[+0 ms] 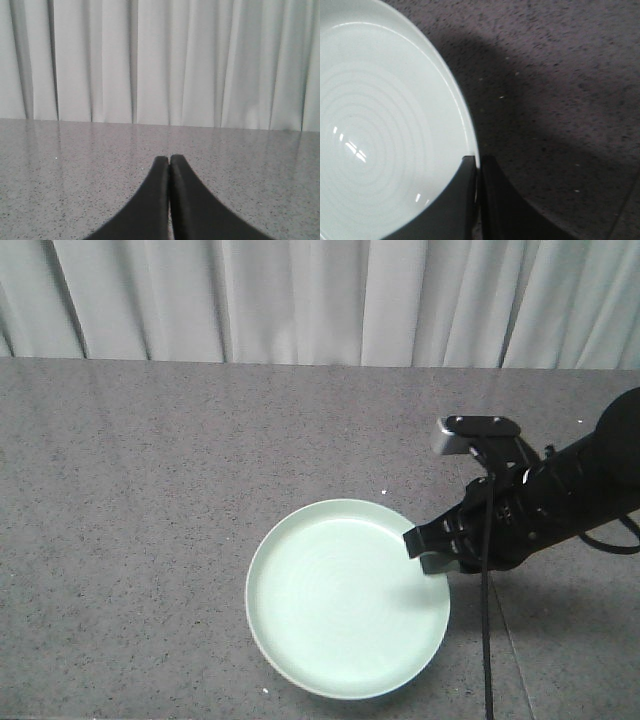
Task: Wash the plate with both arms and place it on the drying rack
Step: 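Close the right gripper on the plate rim and lift it up, then hold the plate in the right gripper while the base turns away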
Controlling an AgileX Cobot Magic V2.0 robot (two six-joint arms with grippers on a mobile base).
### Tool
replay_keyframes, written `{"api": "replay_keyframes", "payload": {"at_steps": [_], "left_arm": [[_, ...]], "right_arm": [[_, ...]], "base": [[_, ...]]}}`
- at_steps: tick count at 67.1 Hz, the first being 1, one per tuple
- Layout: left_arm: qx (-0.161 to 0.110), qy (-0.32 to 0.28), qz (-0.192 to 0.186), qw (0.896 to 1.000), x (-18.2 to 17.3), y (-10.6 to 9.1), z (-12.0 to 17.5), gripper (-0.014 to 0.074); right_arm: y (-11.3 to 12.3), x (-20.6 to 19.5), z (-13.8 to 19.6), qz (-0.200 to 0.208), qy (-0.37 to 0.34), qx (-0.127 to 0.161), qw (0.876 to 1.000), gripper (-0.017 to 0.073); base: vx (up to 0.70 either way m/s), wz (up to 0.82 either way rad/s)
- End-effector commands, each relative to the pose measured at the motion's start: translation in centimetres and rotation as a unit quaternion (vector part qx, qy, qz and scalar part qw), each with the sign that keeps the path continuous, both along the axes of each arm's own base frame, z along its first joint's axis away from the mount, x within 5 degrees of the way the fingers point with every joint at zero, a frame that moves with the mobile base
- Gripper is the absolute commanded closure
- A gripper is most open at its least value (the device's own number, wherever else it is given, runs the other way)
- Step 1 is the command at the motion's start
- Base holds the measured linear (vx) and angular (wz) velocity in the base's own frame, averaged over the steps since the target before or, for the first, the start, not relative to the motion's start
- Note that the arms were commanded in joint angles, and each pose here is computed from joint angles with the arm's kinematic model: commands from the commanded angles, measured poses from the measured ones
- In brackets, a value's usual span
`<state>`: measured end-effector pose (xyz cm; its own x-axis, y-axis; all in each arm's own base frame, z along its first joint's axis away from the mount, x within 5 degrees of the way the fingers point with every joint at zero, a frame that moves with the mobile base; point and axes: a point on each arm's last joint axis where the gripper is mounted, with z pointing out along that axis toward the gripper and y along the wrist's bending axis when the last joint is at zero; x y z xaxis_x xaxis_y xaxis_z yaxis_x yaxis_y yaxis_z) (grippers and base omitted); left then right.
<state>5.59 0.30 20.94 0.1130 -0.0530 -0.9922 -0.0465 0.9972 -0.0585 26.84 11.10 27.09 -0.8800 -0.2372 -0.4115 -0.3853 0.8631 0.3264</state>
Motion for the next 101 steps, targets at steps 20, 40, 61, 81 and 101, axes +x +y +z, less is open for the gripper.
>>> {"api": "replay_keyframes", "payload": {"at_steps": [20,40,61,81,101], "left_arm": [[-0.003,-0.057,0.0,0.998,-0.4,0.0,1.7,0.06],[-0.003,-0.057,0.0,0.998,-0.4,0.0,1.7,0.06],[-0.003,-0.057,0.0,0.998,-0.4,0.0,1.7,0.06],[-0.003,-0.057,0.0,0.998,-0.4,0.0,1.7,0.06],[-0.003,-0.057,0.0,0.998,-0.4,0.0,1.7,0.06]], "right_arm": [[1.4,-1.3,2.9,0.002,-0.056,0.046,0.997,0.0561],[0.9,-2.8,5.1,0.002,-0.088,0.063,0.994,0.0561],[0.8,-3.2,5.6,0.003,-0.094,0.067,0.993,0.0561],[0.8,-3.2,5.6,0.003,-0.094,0.067,0.993,0.0561],[0.8,-3.2,5.6,0.003,-0.094,0.067,0.993,0.0561]], "base": [[0.0,0.0],[0.0,0.0],[0.0,0.0],[0.0,0.0],[0.0,0.0]]}}
